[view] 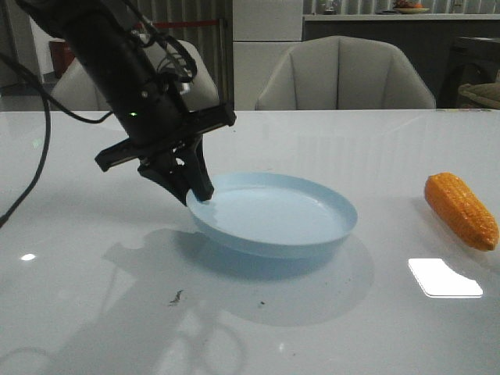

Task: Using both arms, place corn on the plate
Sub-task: 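Grip the plate rim with the left gripper and drag it toward the table center, then open the left gripper and lift it away from the plate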

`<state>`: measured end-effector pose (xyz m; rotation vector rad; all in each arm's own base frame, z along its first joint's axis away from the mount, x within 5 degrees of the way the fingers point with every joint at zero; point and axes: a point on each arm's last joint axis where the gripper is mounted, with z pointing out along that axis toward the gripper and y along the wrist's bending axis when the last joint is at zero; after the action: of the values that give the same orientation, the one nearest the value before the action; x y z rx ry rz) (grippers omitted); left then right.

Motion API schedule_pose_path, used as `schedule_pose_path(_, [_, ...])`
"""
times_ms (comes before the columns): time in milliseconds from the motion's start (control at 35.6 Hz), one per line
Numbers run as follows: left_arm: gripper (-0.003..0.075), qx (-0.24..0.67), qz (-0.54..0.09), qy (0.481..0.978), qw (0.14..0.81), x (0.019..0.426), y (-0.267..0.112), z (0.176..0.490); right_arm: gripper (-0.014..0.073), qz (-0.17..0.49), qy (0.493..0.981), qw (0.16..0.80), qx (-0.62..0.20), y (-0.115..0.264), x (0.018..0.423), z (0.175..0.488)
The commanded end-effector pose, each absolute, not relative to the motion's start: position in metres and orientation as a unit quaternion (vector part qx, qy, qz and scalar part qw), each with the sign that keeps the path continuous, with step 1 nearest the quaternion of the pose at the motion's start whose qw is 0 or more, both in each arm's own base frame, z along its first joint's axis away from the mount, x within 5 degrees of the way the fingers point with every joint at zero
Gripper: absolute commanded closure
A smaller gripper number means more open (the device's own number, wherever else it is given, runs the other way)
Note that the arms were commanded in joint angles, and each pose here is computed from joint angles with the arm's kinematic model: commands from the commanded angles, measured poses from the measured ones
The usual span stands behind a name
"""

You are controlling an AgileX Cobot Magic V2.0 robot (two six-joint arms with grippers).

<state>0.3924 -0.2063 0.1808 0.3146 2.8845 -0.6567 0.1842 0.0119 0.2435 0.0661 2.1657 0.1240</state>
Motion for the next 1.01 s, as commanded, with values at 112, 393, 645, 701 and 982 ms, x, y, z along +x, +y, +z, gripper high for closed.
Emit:
schedule_pose_path(112, [0.0619,0.117,-0.240,0.956,0.124,0.393,-0.211,0.211,0.0066,0.047,0.858,0.511,0.021,0.012,0.191,0.260])
schedule_pose_path(393, [0.0524,0.140,-0.204,0.960,0.133,0.395,-0.206,0.208,0.0066,0.047,0.858,0.511,0.021,0.012,0.191,0.260])
schedule_pose_path(645, [0.0451,0.152,-0.181,0.960,0.150,0.398,-0.203,0.207,0.0066,0.047,0.858,0.511,0.021,0.012,0.191,0.260])
schedule_pose_path(701, [0.0451,0.154,-0.180,0.959,0.154,0.399,-0.203,0.208,0.0066,0.047,0.858,0.511,0.021,0.012,0.191,0.260])
schedule_pose_path(982, [0.0452,0.172,-0.194,0.939,0.225,0.415,-0.210,0.249,0.0066,0.047,0.858,0.510,0.021,0.012,0.191,0.260])
